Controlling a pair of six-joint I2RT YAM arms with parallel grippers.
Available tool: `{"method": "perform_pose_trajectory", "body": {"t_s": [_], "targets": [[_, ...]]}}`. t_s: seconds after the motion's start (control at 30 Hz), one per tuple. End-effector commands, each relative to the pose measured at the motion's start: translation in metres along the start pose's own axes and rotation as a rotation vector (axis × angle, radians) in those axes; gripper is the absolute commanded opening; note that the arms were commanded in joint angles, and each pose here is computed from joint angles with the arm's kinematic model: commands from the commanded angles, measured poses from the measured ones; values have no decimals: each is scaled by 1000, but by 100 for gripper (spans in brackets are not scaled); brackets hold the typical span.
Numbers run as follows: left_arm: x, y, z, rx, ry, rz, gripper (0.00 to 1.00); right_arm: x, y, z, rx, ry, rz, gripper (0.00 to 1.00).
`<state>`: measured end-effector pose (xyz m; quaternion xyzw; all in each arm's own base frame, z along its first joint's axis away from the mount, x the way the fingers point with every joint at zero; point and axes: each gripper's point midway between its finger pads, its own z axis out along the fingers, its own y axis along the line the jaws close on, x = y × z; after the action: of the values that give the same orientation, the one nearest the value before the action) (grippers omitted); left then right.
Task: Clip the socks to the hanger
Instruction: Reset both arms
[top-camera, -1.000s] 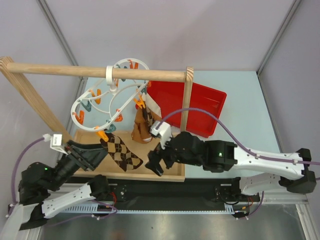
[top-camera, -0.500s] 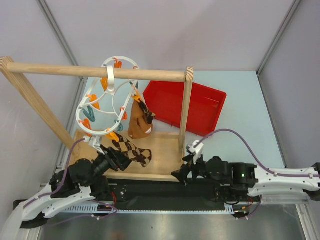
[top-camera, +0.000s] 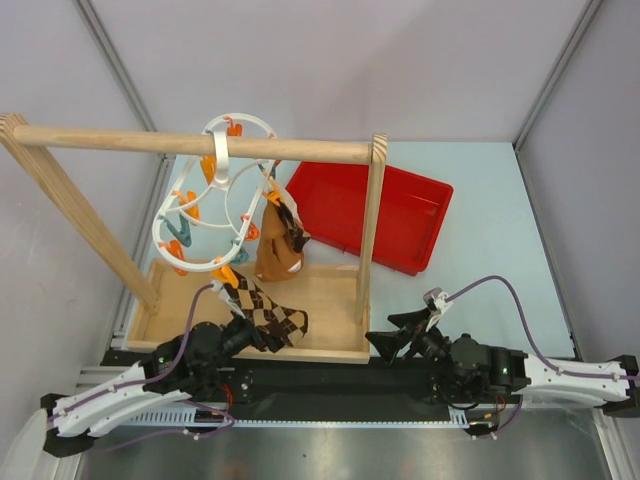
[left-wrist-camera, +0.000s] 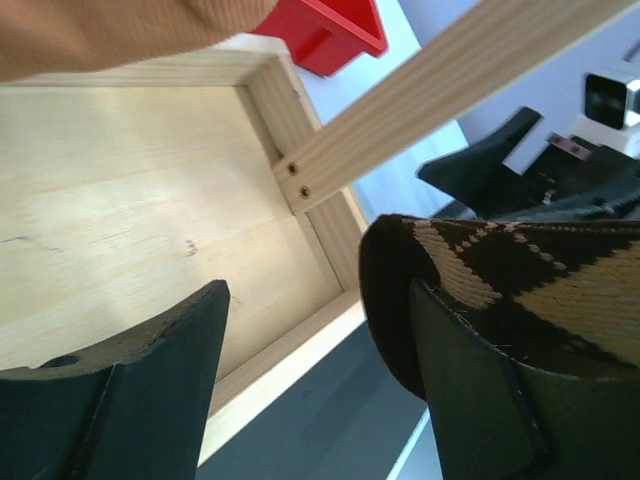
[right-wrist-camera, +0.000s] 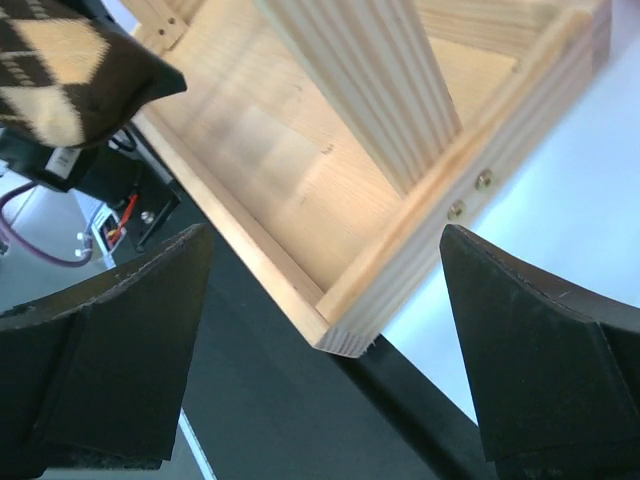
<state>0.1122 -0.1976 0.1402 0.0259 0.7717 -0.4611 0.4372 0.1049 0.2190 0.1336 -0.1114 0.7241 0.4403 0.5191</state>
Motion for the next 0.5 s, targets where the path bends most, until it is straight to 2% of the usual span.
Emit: {"method": "perform_pose_trajectory", "body": {"t_s": [0.0, 0.17, 0.47], "targets": [[-25, -46, -9, 257, -120, -47, 77, 2, -9, 4, 60, -36, 75, 100], [-1, -39, 5, 283, -83, -71, 77, 5, -28, 5, 166, -55, 127, 100], [34, -26, 21, 330, -38, -170, 75, 24, -45, 4, 218, -53, 208, 100]]}}
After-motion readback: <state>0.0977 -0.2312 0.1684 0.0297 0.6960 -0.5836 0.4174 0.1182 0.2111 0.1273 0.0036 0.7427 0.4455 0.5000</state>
